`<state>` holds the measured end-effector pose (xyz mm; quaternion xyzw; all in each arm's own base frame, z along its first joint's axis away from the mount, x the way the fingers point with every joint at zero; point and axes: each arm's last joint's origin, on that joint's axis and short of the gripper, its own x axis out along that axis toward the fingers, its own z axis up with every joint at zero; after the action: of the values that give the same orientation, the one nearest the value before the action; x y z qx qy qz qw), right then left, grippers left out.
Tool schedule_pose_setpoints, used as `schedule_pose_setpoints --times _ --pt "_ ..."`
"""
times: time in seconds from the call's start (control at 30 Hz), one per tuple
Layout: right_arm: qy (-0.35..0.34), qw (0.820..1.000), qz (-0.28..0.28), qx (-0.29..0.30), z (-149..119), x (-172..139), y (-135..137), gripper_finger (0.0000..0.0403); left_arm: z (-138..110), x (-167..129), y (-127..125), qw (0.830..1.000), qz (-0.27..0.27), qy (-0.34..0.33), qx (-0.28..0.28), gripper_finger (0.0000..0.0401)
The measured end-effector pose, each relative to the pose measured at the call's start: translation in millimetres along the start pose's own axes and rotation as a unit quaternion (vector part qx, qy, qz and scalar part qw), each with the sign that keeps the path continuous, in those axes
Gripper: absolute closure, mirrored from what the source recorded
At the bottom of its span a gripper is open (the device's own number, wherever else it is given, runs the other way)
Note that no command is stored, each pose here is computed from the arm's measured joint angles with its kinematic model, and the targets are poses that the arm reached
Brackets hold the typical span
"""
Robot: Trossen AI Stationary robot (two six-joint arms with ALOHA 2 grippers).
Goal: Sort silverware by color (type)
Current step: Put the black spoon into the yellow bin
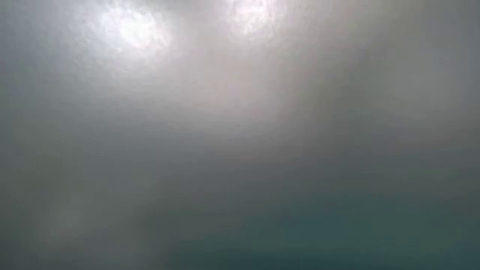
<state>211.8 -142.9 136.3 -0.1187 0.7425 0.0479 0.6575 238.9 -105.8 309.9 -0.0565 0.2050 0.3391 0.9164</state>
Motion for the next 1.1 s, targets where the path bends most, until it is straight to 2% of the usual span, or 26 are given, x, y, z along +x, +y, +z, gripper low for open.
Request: schedule_pose_setpoints --times 0.1,0.3,0.4,0.5,0.6,0.7,0.77,0.87,0.97,1.03,1.1 --pt "-0.001 1.000 0.002 0.031 1 -1 -1 0.0386 0 0 0 1.000 0.004 -0.004 0.002 0.0285" --pt "-0.018 0.991 0.019 0.130 5 -20 -8 0.0392 1 1 2 1.000 0.016 -0.011 0.003 0.0285" --pt "-0.092 0.978 0.035 0.182 13 -45 -17 0.0392 2 6 4 1.000 0.025 -0.010 -0.008 0.0285" --pt "-0.180 0.957 0.067 0.217 21 -71 -22 0.0392 -2 13 8 0.998 0.036 -0.001 -0.051 0.0285" --pt "-0.293 0.923 0.068 0.240 30 -104 -28 0.0393 -11 22 11 0.996 0.043 0.010 -0.078 0.0285" --pt "-0.401 0.879 0.053 0.252 40 -135 -31 0.0393 -23 32 13 0.995 0.050 0.011 -0.086 0.0285" --pt "-0.472 0.842 0.039 0.257 48 -155 -31 0.0393 -31 39 15 0.994 0.054 0.009 -0.093 0.0285" --pt "-0.577 0.774 0.028 0.258 58 -184 -28 0.0393 -42 50 19 0.994 0.069 -0.007 -0.088 0.0285" --pt "-0.646 0.720 0.033 0.253 69 -202 -23 0.0393 -47 61 22 0.990 0.094 -0.049 -0.088 0.0285" --pt "-0.672 0.696 0.032 0.249 79 -207 -19 0.0393 -47 69 24 0.988 0.099 -0.063 -0.096 0.0285" --pt "-0.685 0.687 0.029 0.239 88 -209 -15 0.0393 -46 75 26 0.989 0.089 -0.061 -0.097 0.0285"
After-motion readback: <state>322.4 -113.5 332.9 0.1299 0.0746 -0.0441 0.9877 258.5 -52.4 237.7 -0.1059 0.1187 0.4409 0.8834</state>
